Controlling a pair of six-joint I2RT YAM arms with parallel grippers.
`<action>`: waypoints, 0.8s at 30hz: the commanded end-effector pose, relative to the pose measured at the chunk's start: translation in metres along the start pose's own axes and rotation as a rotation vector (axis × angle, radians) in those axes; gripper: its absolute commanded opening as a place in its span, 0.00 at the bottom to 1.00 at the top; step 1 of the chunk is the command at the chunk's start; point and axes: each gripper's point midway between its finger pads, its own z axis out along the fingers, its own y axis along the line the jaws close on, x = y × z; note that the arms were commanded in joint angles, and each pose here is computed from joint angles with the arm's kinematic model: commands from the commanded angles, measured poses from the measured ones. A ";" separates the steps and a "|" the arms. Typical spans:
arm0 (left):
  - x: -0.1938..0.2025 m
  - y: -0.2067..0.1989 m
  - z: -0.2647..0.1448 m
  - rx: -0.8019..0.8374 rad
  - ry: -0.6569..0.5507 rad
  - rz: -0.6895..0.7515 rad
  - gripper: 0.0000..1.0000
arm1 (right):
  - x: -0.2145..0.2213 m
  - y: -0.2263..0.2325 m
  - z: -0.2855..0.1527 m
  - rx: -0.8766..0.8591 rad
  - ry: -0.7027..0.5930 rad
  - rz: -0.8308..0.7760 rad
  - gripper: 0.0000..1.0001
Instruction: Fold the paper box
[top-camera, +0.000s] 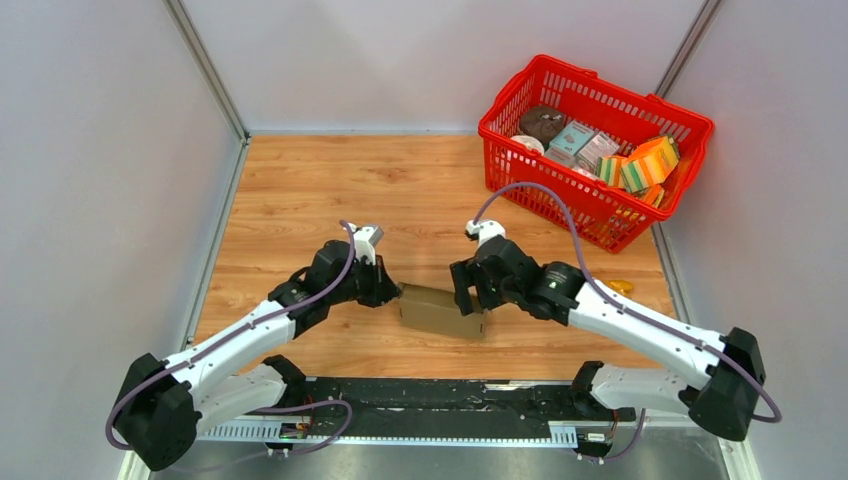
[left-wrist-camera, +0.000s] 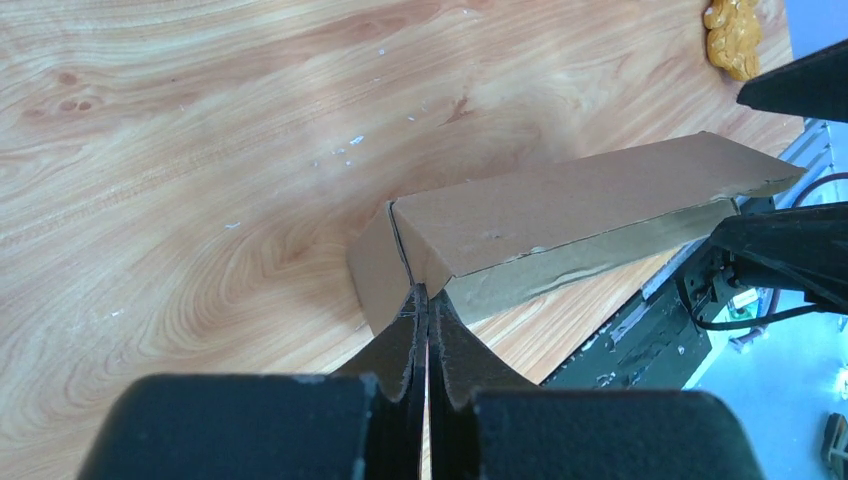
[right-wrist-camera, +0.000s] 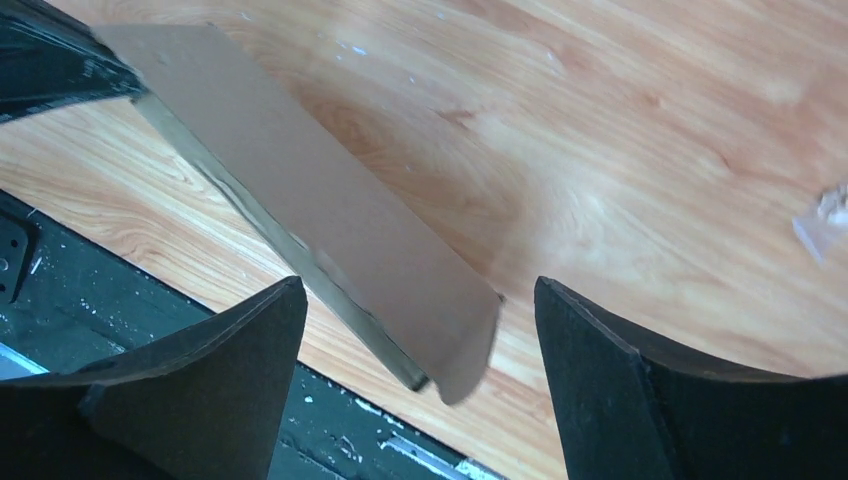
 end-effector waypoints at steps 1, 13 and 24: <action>0.000 -0.002 -0.004 0.002 -0.006 -0.009 0.00 | 0.026 -0.025 -0.008 0.091 0.008 0.120 0.85; -0.002 -0.008 -0.010 0.010 -0.022 -0.021 0.00 | 0.028 -0.024 -0.016 0.026 -0.087 0.142 0.52; 0.004 -0.013 -0.011 0.009 -0.021 -0.023 0.00 | 0.034 -0.028 -0.003 0.036 -0.105 0.147 0.17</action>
